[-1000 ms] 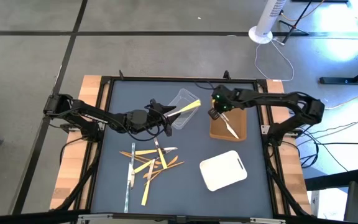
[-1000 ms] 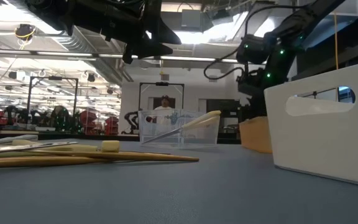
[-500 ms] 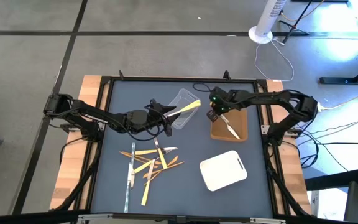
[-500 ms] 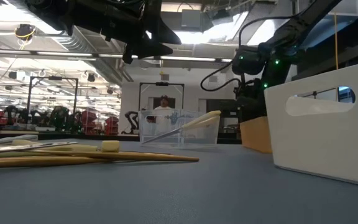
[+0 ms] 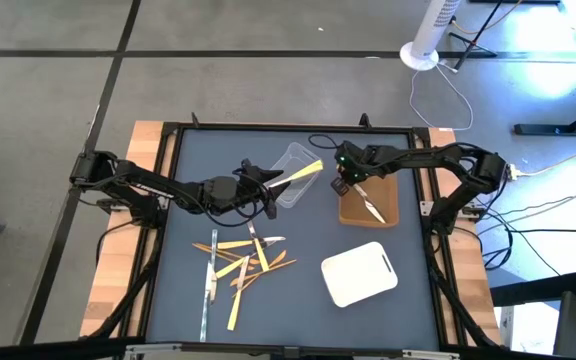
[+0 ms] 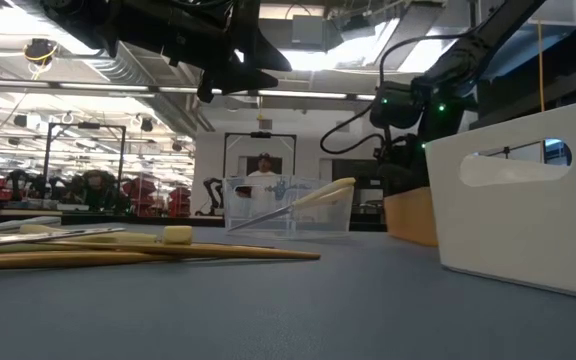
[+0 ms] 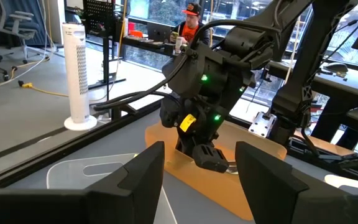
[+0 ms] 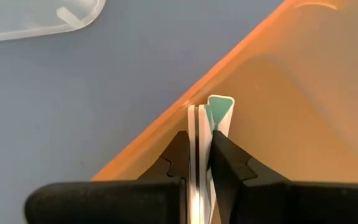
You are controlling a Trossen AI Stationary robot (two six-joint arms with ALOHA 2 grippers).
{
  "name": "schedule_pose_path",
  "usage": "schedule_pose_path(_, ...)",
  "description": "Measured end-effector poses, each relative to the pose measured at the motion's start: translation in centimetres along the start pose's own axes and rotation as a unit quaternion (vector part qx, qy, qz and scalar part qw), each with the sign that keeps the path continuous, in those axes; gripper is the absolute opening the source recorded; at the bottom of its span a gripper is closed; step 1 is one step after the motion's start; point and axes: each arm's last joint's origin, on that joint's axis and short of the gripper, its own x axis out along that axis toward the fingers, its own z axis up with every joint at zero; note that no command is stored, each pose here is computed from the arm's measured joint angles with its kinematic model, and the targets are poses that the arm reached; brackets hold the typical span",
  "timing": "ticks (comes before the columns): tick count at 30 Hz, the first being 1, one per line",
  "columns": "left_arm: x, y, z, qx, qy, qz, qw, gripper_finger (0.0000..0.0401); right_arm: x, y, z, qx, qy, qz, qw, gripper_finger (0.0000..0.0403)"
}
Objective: Sort silverware by color (type)
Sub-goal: Put the white knife into the orange bin
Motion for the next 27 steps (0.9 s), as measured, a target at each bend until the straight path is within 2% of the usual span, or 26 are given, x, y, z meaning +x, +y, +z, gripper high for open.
schedule_pose_path(23, 0.0, 0.0, -0.01, 0.0, 0.0, 0.0, 1.0, 0.0192, 0.02, 0.03, 0.07, 0.0, -0.003, 0.003, 1.0, 0.0033)
schedule_pose_path(27, 0.0, 0.0, -0.01, 0.0, 0.0, 0.0, 1.0, 0.0192, 0.02, 0.03, 0.07, 0.0, -0.003, 0.003, 1.0, 0.0048)
